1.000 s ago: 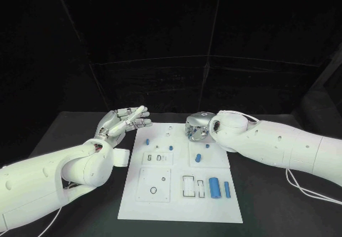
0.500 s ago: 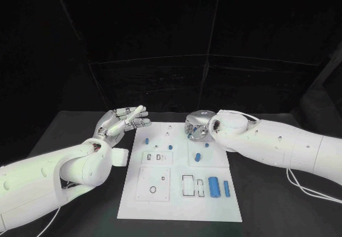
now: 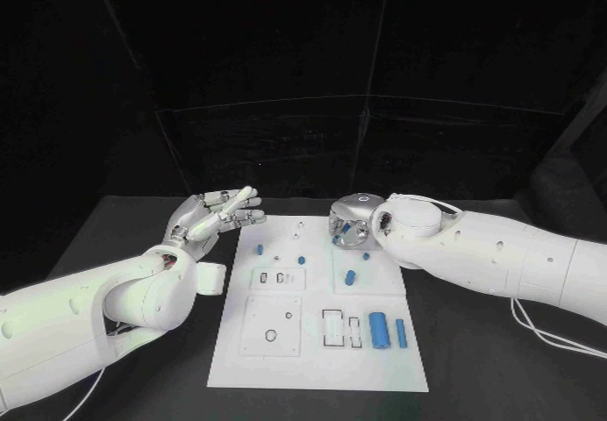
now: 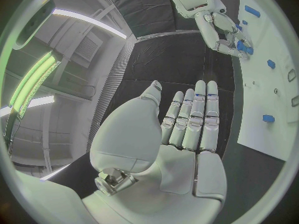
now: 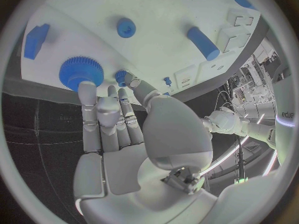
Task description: Assemble the parts on the task board
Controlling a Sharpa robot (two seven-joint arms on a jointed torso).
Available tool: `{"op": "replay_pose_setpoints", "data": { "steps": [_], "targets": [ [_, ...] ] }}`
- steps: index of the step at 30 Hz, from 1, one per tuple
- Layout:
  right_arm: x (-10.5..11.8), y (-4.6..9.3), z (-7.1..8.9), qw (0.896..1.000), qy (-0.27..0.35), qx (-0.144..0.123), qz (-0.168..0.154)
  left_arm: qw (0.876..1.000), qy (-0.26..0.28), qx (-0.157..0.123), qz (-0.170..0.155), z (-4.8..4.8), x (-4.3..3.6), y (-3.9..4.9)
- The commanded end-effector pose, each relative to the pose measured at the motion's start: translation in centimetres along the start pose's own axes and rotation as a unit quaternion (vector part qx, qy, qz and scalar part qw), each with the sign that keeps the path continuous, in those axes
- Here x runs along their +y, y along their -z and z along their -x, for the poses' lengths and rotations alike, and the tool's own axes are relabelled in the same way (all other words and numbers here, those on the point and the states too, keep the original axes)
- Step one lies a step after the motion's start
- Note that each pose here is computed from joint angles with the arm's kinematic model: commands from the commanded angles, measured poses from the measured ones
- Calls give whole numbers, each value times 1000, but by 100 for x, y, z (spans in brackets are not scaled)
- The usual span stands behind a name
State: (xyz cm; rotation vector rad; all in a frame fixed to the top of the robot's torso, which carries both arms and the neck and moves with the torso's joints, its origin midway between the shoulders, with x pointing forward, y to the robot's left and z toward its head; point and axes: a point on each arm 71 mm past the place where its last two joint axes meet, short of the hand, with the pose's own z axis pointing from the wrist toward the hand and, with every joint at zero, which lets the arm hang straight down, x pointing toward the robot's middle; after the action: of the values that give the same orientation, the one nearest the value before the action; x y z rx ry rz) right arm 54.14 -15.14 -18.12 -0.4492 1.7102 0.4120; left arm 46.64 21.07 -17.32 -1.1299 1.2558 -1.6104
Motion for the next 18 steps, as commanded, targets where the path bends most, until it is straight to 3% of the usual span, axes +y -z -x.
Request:
{"op": "replay_pose_setpoints", "data": {
  "steps": [1, 18],
  "targets": [
    [-2, 4, 3, 1000, 6, 6, -2, 1000, 2, 9, -2, -19, -11, -2],
    [12, -11, -26, 1000, 9, 27, -1, 1000, -1, 5, -4, -1, -17, 1]
  ]
}}
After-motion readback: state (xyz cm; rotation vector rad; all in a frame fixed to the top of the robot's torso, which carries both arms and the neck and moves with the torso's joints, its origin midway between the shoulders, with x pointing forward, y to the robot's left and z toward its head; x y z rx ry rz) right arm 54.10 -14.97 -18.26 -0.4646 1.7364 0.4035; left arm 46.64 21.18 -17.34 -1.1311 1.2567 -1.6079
